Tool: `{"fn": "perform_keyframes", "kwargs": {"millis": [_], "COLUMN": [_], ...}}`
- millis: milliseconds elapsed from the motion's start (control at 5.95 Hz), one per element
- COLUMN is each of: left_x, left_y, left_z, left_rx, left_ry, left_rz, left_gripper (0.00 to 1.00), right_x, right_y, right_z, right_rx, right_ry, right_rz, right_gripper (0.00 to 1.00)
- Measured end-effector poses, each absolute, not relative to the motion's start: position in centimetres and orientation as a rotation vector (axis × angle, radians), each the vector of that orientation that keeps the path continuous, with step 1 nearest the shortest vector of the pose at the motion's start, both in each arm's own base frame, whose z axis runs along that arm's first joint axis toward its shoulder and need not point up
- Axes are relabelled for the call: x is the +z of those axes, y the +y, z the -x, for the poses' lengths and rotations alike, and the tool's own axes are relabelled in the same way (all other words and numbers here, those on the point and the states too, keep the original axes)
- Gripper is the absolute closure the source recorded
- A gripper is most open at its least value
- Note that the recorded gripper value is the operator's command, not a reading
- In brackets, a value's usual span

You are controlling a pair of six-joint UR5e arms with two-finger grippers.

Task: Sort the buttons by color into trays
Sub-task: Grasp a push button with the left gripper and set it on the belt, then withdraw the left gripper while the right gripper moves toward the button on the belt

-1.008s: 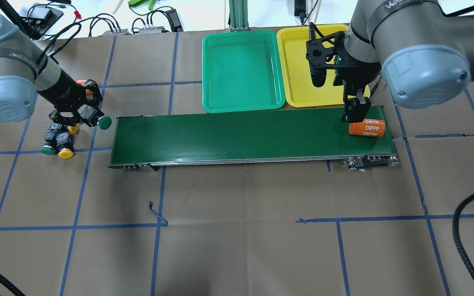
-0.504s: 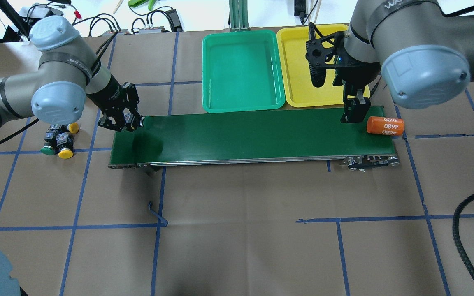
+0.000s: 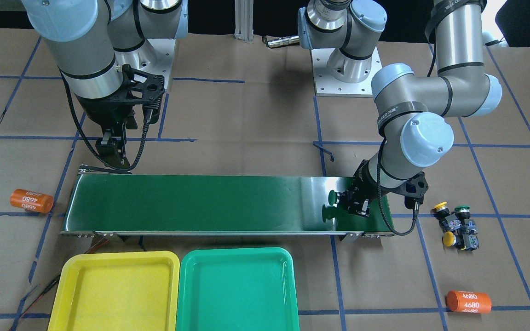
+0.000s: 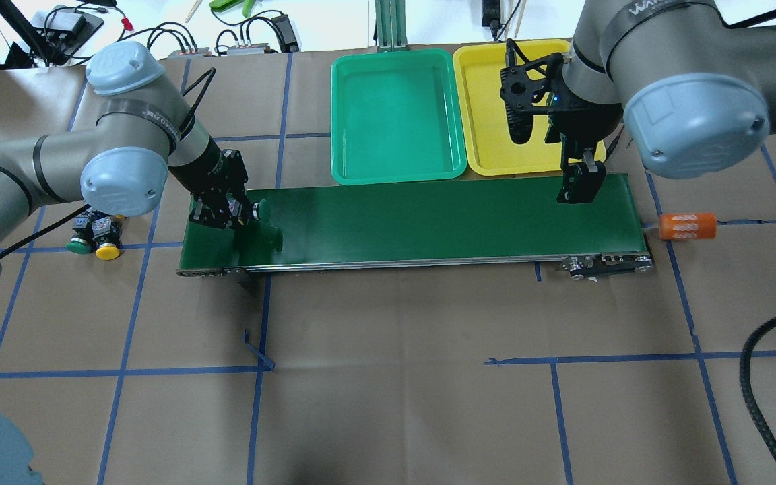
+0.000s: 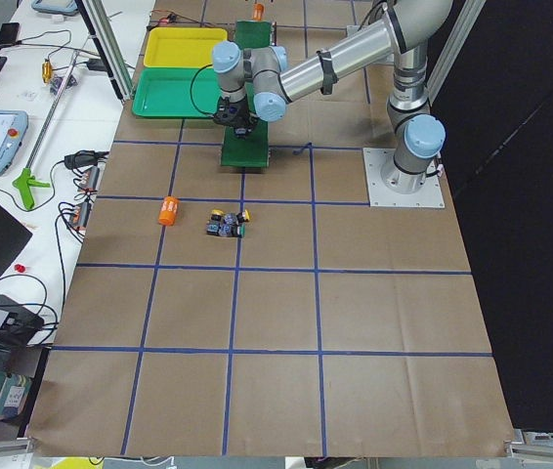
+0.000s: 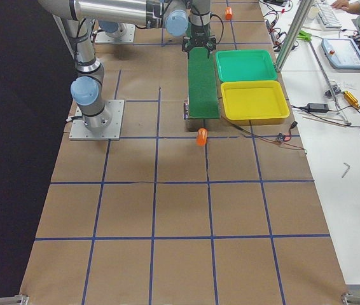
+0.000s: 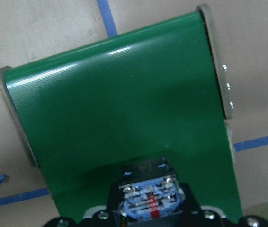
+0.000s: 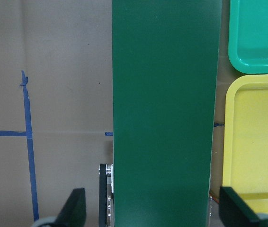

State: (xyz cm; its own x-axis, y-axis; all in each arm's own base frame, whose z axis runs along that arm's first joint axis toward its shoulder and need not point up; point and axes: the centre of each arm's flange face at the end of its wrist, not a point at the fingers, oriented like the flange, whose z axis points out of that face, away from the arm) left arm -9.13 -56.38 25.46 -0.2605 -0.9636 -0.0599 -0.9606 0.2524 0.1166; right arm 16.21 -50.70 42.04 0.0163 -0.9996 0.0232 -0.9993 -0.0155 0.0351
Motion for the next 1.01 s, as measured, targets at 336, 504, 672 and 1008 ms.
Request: {"fn": "perform_keyframes", "kwargs": {"millis": [336,504,672,1008], "left_x": [24.8,25.1,25.8,27.1], "left_y": [-55.9,-56.1,-56.5,-57.1], "left_z": [9.2,9.1,8.7,6.1], "left_rx": [-0.219,-0.208,-0.180,-0.081], "left_ry": [-2.477,-2.501,-2.580,-2.908], "left_rz": [-1.900,-1.866,-1.738,-1.299], "left_gripper": [0.01,0.01,0.01,0.02], "right_x": [41.8,41.8,41.8,41.8], "right_y": [-50.8,-50.8,-50.7,-50.8], "right_z": [-16.3,-16.4,-16.5,-16.5], "right_rx": [-0.021,-0.011,0.002,0.008], "right_ry": [-2.179,-2.183,-2.189,-2.193], "right_rz": [-2.217,-2.223,-2.230,-2.232], "right_gripper": [0.00,0.00,0.00,0.00]}}
